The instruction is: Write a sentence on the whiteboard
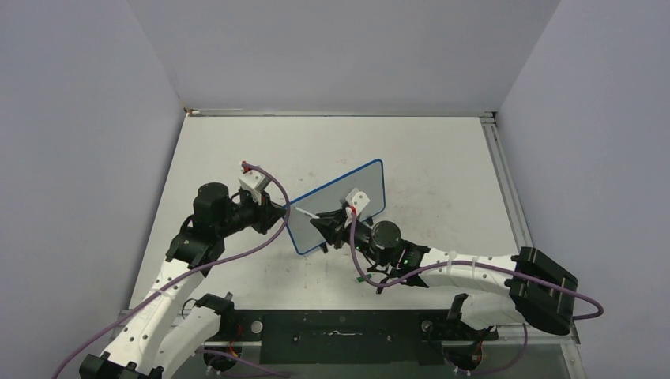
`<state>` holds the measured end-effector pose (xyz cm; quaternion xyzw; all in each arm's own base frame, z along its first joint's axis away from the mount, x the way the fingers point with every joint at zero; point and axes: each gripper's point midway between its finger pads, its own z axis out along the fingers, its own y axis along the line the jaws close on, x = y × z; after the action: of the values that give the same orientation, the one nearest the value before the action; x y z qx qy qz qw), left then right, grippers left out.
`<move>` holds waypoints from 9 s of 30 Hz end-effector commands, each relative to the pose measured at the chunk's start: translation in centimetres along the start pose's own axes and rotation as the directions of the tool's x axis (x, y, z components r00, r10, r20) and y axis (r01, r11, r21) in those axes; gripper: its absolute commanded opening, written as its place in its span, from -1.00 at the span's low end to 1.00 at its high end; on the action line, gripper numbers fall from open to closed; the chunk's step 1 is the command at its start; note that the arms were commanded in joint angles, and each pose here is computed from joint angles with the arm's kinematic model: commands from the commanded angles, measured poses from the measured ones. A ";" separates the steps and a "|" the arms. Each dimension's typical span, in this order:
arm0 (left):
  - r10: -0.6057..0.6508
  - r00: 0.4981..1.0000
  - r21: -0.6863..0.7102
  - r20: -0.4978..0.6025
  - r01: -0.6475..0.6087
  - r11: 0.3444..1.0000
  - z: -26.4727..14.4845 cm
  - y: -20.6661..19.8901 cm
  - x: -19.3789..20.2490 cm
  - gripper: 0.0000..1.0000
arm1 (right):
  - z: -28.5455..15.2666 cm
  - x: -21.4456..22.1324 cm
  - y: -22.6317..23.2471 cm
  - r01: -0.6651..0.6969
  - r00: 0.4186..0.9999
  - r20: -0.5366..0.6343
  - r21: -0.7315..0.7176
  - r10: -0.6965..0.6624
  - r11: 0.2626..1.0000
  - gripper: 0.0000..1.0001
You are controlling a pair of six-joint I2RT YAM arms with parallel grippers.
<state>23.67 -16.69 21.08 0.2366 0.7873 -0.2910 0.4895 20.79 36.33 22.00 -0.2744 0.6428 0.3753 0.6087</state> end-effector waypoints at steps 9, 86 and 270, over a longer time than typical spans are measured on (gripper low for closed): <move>0.003 1.000 0.003 -0.023 -0.003 1.000 0.0 -0.2 0.5 -1.00 | 1.2 -0.4 0.6 0.014 1.000 0.024 -0.006 -0.014 1.000 -0.89; 0.011 1.000 0.010 -0.017 -0.010 1.000 -0.2 -0.5 0.4 -1.00 | -0.4 -0.6 0.2 0.109 0.993 0.028 0.122 -0.113 0.987 -0.89; 0.015 1.000 0.018 -0.014 -0.015 1.000 -0.3 -0.7 0.3 -1.00 | -1.9 -0.3 -2.1 0.101 0.991 0.064 0.244 -0.120 0.965 -0.89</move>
<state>23.47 -16.80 21.21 0.2452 0.7837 -0.2870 0.4933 21.00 33.75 19.17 -0.2546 0.6604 0.2563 0.6583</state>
